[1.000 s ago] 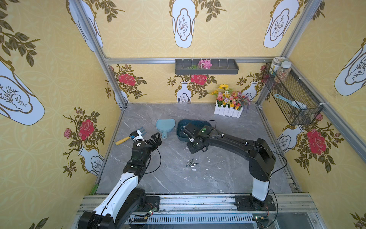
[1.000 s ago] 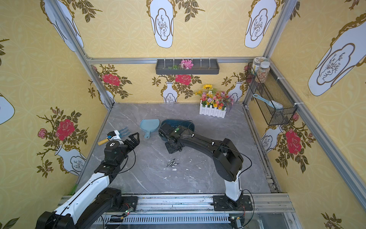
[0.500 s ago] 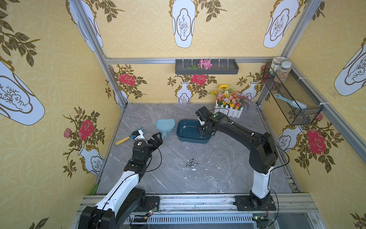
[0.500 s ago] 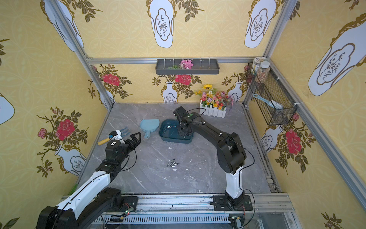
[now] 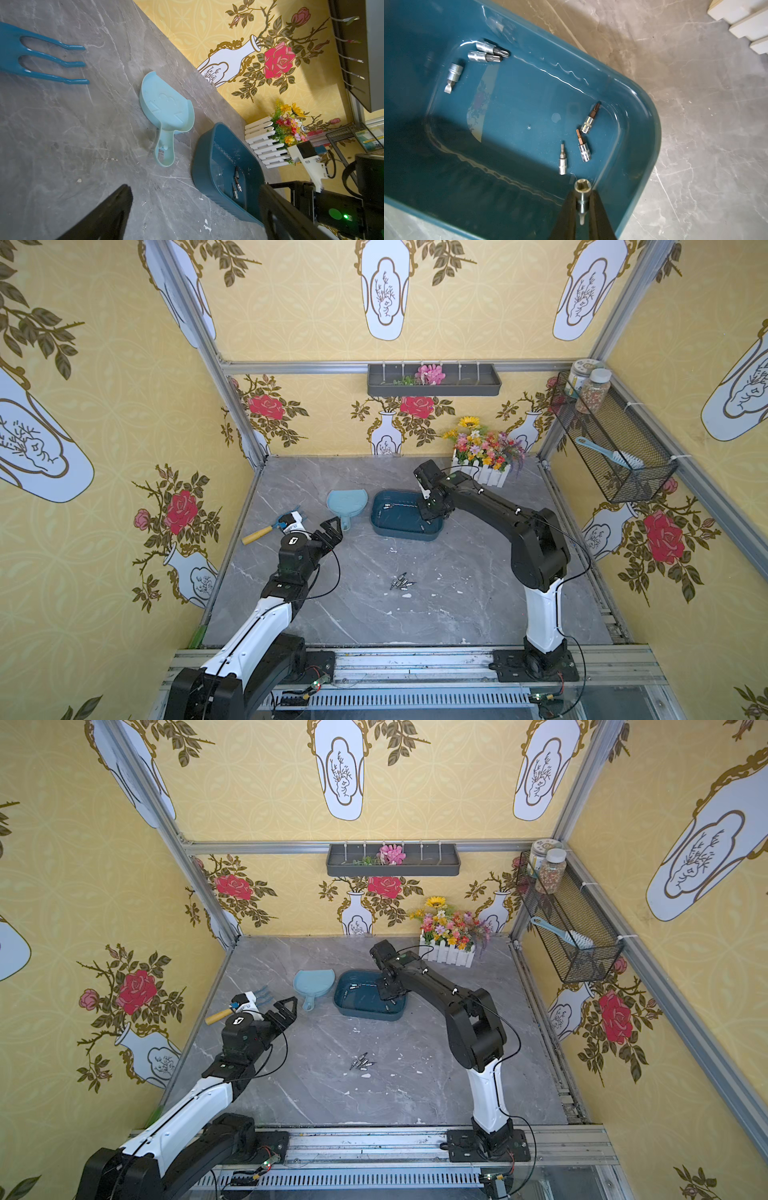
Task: Put the bit on the desktop into the storage box
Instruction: Place the screwdriver bit in the storage box.
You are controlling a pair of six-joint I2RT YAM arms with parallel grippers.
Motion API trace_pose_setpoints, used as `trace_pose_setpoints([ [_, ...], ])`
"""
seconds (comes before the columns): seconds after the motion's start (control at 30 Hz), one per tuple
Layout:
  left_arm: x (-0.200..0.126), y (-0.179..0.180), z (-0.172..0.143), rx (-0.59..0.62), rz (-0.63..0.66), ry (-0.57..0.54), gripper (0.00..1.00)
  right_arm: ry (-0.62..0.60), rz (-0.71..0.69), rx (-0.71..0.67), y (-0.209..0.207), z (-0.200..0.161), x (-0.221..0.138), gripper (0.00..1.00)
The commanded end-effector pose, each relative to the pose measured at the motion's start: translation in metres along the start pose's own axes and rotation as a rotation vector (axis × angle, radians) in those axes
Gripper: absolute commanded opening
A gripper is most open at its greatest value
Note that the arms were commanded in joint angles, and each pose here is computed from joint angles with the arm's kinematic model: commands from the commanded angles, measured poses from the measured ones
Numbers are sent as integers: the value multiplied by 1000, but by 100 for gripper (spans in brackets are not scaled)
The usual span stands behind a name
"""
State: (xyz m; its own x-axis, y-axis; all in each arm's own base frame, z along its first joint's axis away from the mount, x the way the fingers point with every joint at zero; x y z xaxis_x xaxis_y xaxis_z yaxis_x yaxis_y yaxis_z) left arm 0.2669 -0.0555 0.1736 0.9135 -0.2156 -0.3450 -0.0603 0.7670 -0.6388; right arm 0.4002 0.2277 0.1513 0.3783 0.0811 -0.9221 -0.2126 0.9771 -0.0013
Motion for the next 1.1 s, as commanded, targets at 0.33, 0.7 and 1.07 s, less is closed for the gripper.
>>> trace_pose_setpoints([
  [0.33,2,-2,0,0,-21,-1,100,-13,5,1,1,5,1,20],
  [0.7,2,-1,0,2,-17,1,100,-46,10,-2,-1,8,-15,48],
  [1.07,2,-2,-1,19,-14,21,100,-216,12,34,-17,1,-69,90],
])
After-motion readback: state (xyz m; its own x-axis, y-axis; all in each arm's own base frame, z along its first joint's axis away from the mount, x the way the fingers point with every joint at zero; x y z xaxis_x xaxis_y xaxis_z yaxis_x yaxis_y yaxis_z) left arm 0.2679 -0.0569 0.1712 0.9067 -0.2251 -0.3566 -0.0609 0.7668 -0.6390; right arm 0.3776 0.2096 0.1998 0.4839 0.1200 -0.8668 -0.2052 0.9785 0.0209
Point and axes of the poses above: each gripper's point midway between its finger pads, its own x axis out along the fingers, its own y axis along the line the jaws close on, z = x × y, the point moved 6 cm from there along -x, back along the fingers, and after that the axes turned 6 degrees about x, right-handed, at the moved point
